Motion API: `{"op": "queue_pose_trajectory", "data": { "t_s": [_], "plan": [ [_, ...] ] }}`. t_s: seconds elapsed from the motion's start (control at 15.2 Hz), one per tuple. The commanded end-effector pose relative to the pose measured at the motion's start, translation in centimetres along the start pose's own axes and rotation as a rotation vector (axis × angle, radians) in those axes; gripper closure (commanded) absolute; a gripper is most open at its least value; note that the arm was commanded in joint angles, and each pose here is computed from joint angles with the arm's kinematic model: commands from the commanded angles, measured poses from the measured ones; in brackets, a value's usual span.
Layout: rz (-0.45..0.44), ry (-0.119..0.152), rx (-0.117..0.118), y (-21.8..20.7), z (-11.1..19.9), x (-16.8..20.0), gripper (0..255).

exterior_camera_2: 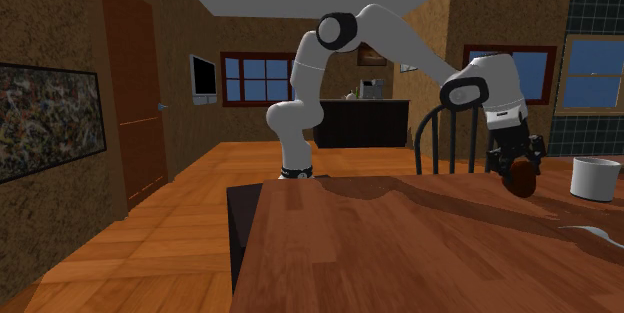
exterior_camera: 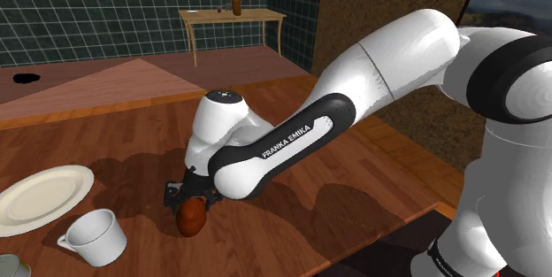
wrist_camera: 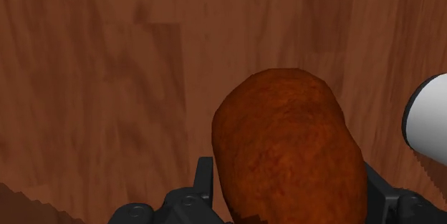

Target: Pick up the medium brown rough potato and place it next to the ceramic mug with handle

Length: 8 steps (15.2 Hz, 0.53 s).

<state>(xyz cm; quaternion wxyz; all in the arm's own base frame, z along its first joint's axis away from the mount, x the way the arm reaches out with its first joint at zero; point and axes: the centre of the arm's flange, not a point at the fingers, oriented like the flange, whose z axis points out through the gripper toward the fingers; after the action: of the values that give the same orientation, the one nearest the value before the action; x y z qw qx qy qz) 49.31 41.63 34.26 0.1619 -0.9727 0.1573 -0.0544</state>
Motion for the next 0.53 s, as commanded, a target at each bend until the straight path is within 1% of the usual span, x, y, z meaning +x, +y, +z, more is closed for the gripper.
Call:
{"op": "queue_pose_trajectory", "data": {
  "t_s": [0.0, 0.33, 0.46],
  "plan": [
    [0.002, -0.010, -0.014, 0.4, 0.6, -0.1, 0],
    [0.002, -0.009, -0.014, 0.4, 0.7, -0.2, 0],
    [0.002, -0.009, -0.014, 0.4, -2.0, -0.2, 0]
  ]
}}
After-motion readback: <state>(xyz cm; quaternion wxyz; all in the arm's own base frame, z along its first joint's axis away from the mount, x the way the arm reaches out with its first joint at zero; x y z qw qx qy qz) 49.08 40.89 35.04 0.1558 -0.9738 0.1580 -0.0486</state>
